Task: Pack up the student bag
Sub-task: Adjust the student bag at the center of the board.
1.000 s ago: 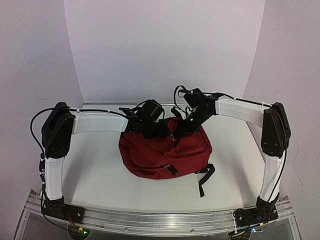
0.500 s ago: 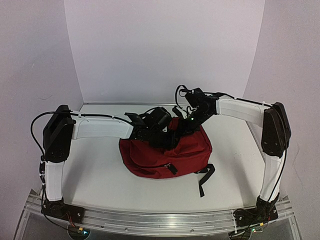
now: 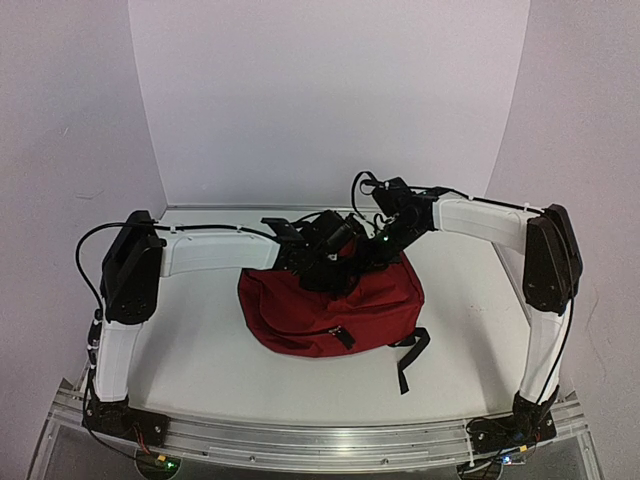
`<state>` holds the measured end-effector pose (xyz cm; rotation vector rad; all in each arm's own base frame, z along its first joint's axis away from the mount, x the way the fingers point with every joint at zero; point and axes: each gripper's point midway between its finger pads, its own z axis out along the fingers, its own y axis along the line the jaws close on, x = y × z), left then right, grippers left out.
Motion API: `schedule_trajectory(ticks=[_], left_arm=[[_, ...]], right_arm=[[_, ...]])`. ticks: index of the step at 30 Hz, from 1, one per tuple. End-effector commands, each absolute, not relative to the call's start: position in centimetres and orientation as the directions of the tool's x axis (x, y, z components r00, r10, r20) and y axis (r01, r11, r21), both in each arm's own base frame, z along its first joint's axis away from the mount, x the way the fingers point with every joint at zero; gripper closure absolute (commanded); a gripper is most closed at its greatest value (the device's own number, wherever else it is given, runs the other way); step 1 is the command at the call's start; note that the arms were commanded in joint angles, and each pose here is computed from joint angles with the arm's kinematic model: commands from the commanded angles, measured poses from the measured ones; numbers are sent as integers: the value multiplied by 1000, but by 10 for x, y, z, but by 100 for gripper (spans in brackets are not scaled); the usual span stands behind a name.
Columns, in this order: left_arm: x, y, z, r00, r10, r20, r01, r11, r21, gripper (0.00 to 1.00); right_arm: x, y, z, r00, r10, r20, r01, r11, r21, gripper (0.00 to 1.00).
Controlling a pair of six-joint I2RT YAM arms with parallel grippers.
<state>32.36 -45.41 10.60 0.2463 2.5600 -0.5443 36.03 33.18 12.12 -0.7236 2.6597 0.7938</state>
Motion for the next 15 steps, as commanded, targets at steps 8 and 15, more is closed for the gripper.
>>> schedule_trajectory(ticks=[8,15], left_arm=[[312,-413,161,-805,4,-594,266,896,-355,100],[300,-404,189,-770,-47,-636,312,842,-440,100]], right_arm=[[346,334,130,-835,-396,-381,-544,693,472,100],[334,356,141,-811,-427,-399,-583,638,503,98]])
